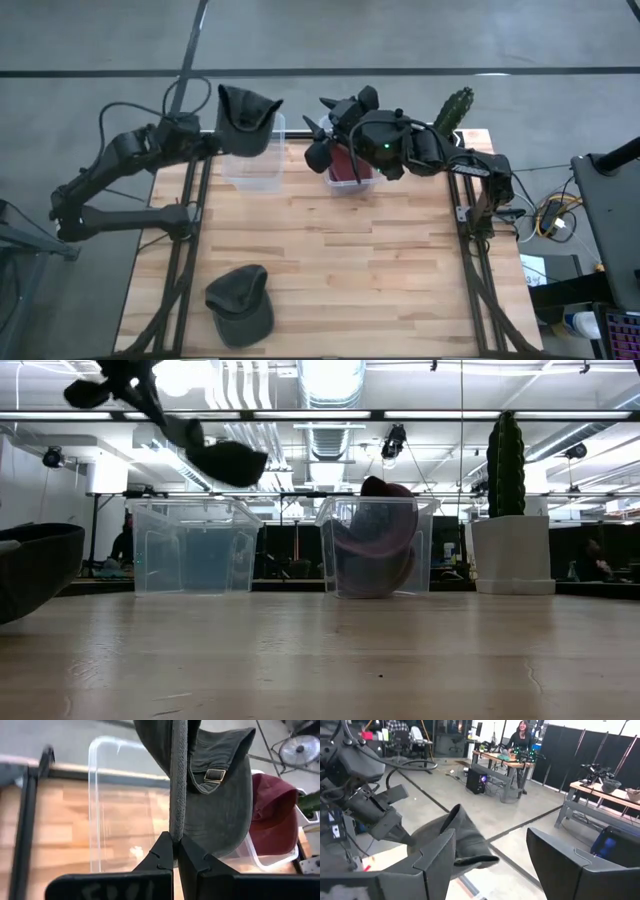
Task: Pick & Place hat
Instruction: Put the right black cap into the left transparent bin, then put the black cap into the left transparent bin
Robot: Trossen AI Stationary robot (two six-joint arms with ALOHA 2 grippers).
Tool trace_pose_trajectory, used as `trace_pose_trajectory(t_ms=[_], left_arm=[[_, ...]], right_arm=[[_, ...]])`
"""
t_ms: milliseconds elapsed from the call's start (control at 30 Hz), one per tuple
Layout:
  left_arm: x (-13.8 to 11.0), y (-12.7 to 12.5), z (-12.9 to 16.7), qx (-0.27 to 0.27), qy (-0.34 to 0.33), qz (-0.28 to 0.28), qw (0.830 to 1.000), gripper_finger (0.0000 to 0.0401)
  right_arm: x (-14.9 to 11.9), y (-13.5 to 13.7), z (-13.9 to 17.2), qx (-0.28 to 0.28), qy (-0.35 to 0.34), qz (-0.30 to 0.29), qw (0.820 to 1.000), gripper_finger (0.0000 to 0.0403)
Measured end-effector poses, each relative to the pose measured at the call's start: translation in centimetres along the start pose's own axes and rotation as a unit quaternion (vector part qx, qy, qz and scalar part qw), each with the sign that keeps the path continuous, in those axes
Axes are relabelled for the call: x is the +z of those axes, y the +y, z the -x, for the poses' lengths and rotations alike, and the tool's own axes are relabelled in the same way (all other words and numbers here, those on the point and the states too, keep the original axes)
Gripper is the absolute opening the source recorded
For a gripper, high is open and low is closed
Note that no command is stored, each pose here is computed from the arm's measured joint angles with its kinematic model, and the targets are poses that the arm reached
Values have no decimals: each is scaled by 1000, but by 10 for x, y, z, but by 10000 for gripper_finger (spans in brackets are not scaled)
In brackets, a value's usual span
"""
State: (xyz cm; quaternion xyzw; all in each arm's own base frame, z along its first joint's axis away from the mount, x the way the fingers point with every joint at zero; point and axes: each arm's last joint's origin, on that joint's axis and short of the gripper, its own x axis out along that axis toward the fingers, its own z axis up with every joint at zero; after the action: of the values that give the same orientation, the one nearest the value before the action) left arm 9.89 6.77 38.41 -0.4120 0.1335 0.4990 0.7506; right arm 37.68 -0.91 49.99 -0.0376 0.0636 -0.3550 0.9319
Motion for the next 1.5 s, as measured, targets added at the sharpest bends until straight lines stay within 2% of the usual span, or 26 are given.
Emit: trace_pose_trajectory(t_ms=[200, 367, 600, 867, 1067, 1200, 1300, 1500], left_arm=[[-25, 20, -21, 2, 8, 85, 996, 2], [-41, 28, -45, 1, 17, 130, 991, 2], [-54, 33, -66, 2, 17, 151, 988, 2], [-56, 33, -72, 3, 16, 147, 989, 4], [-57, 32, -77, 19, 14, 149, 989, 53], [-59, 30, -81, 10, 50, 149, 988, 88], [-59, 29, -81, 5, 49, 151, 987, 112], [-58, 28, -74, -30, 73, 159, 984, 131]], right_arm=[[-3, -3, 3, 1, 19, 16, 1000, 236], [-6, -2, 3, 2, 32, 17, 999, 233], [-9, -2, 3, 2, 41, 24, 999, 235], [-10, -2, 3, 2, 43, 26, 999, 231], [-10, -2, 2, 2, 43, 26, 999, 231], [-13, -1, 1, 1, 47, 20, 999, 233], [-16, 1, -1, 1, 51, 14, 999, 233], [-21, 4, -1, 10, 63, 11, 998, 233]])
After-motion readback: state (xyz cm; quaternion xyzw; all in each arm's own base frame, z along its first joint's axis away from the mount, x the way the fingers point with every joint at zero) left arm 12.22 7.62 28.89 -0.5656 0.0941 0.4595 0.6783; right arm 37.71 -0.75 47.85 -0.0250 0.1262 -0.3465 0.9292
